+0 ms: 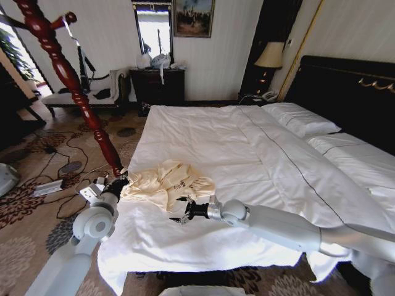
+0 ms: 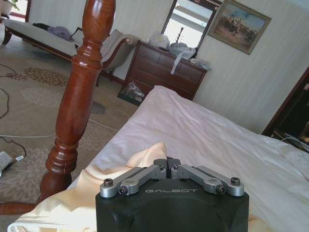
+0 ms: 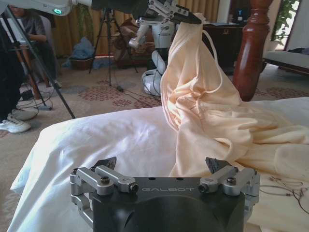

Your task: Pick up the clothes from the bed and hang them on the clothes hanger.

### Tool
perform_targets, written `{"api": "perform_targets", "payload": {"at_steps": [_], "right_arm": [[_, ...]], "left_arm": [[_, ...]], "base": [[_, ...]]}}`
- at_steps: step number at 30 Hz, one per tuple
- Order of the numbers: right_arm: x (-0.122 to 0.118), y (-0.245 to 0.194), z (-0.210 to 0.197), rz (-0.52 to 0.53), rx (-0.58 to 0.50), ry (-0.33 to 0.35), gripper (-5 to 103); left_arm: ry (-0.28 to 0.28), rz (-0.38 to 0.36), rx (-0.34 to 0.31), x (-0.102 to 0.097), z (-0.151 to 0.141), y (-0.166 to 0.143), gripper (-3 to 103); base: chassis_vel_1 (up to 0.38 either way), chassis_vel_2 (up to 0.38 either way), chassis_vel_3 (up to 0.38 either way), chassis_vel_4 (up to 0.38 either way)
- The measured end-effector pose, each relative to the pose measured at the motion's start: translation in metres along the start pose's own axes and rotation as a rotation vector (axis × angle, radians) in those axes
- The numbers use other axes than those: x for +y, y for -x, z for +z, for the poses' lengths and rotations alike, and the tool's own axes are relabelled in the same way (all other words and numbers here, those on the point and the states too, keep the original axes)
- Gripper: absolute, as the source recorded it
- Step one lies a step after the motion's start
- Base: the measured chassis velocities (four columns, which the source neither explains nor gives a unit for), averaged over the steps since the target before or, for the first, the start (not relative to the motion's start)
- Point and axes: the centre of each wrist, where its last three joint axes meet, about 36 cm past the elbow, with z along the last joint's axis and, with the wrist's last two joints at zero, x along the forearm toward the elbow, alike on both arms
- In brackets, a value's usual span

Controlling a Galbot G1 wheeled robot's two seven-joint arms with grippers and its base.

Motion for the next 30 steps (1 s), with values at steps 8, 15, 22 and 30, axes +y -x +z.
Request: {"api": "perform_targets", "payload": {"at_steps": [8, 15, 22, 30], "right_arm": [[0.009, 0.022, -0.004, -0.03, 0.035, -0.013, 100], [0.036, 0.035, 0.0, 0.114, 0.072, 0.08, 100], [0.035, 0.045, 0.012, 0.206, 0.131, 0.109, 89], [0.044, 0.053, 0.016, 0.239, 0.131, 0.155, 57]], "left_arm": [[-0.001, 0.002, -0.016, 0.001, -0.009, -0.003, 0], [-0.011, 0.004, -0.013, 0.0, -0.008, -0.007, 0], [-0.011, 0.003, -0.012, -0.001, -0.008, -0.01, 0], [-0.009, -0.006, -0.012, 0.002, -0.01, -0.009, 0]], "base": [[0.0, 0.0, 0.0, 0.0], [0.0, 0.0, 0.0, 0.0], [0.0, 0.0, 0.0, 0.0], [0.0, 0.0, 0.0, 0.0]]}}
